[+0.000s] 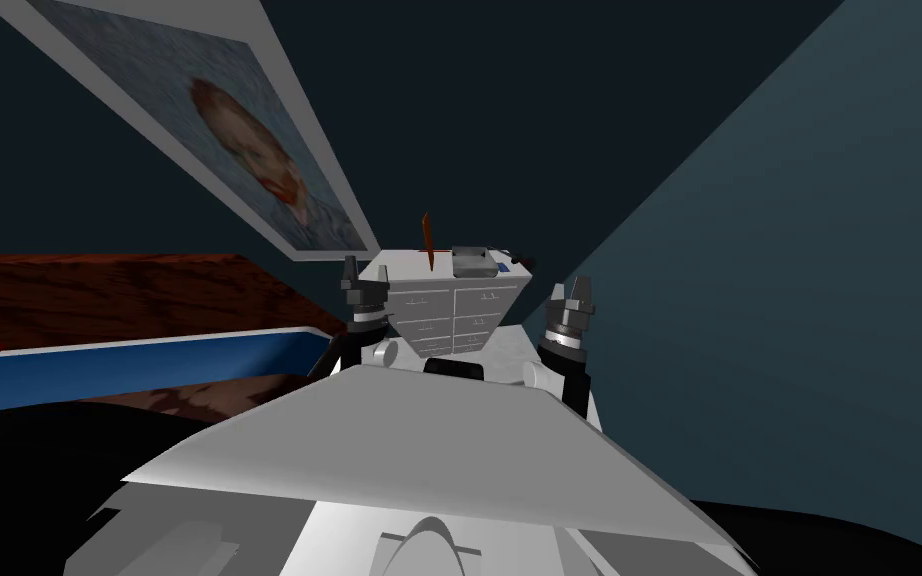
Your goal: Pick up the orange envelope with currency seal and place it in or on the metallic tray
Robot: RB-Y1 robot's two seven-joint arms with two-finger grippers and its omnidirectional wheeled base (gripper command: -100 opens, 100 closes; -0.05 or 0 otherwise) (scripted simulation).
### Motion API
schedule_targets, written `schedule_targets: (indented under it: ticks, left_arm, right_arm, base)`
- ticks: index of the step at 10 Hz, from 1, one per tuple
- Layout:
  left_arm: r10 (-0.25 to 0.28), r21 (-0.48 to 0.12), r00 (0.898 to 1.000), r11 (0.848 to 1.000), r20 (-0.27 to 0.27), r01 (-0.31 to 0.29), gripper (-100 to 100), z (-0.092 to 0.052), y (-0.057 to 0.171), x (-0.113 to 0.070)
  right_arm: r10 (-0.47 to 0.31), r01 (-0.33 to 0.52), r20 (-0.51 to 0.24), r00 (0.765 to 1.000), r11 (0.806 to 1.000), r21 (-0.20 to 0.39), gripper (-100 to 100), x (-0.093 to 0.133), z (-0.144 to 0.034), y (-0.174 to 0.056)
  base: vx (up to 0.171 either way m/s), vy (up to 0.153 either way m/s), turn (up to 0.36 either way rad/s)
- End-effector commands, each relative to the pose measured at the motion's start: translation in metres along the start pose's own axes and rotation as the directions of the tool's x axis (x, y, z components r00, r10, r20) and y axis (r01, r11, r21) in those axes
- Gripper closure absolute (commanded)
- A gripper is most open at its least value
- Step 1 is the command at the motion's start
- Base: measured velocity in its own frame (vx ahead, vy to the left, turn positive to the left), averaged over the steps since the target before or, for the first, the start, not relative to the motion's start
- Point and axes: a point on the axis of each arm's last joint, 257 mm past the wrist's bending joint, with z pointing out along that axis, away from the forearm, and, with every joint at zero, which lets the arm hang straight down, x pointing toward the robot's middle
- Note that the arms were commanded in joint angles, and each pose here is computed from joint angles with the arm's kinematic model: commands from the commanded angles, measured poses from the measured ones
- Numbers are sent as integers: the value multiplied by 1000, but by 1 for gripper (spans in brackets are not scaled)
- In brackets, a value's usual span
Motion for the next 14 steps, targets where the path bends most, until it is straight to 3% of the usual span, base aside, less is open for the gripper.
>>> schedule_targets:
  ticks: [1, 6, 10, 13, 14]
  left_arm:
    - [16, -6, 999, 1000, -29, -16, -100, 2, 3, 0]
    - [88, -4, 994, 996, -72, -88, -100, 22, 15, -23]
    - [140, 16, 990, 990, -12, -140, -100, 51, 22, -68]
    - [151, 40, 988, 988, 18, -151, -100, 65, 17, -83]
    - [158, 48, 986, 986, 52, -161, -100, 73, 16, -100]
  right_arm:
    - [0, 0, 0, 1000, 1000, 0, 0, 0, 0, 0]
    - [0, 0, 0, 1000, 1000, 0, 0, 0, 0, 0]
    - [1, -1, 0, 1000, 1000, 0, 0, 0, 0, 0]
    - [0, 0, 0, 1000, 1000, 0, 0, 0, 0, 0]
    - [0, 0, 0, 1000, 1000, 0, 0, 0, 0, 0]
  base:
    - [-41, -10, -42]
    - [-148, -64, -111]
    - [-240, -112, -205]
    - [-156, -67, -96]
    - [-160, -60, -178]
